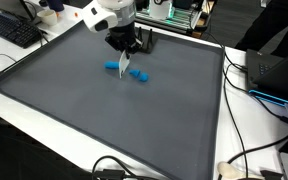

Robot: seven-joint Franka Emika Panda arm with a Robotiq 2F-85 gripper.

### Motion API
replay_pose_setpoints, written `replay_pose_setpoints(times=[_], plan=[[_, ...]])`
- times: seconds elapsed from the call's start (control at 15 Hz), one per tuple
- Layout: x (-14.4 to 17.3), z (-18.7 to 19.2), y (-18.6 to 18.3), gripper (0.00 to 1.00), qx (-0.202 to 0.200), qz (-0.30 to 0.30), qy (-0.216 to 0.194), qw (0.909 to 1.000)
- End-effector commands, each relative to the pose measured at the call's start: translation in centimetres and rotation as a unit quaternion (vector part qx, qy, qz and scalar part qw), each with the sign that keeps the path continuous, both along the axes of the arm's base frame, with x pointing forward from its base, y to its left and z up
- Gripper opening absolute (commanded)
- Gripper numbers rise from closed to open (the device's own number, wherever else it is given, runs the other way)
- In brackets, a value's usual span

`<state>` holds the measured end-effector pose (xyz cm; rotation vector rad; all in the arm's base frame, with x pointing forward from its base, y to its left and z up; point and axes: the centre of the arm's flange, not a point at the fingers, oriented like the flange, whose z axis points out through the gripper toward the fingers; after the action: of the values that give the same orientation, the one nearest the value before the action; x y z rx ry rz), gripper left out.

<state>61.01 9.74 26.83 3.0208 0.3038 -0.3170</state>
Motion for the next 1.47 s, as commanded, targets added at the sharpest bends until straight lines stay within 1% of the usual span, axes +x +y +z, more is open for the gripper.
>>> replay_pose_setpoints(times=[0.0,0.13,0.53,0.93,1.4], plan=[[-1.0,1.2,-1.0,0.01,0.008,0.004,0.002,1.0],[-1.0,1.7,-1.3,0.01,0.014,0.005,-0.001,0.9999],[-0.6,2.0,-2.4,0.01,0.005,-0.002,-0.01,0.9999],[-0.3,1.0,-3.1,0.01,0.004,-0.007,-0.006,0.9999],[-0.3,-0.6,-3.1,0.01,0.004,-0.006,-0.003,1.0]])
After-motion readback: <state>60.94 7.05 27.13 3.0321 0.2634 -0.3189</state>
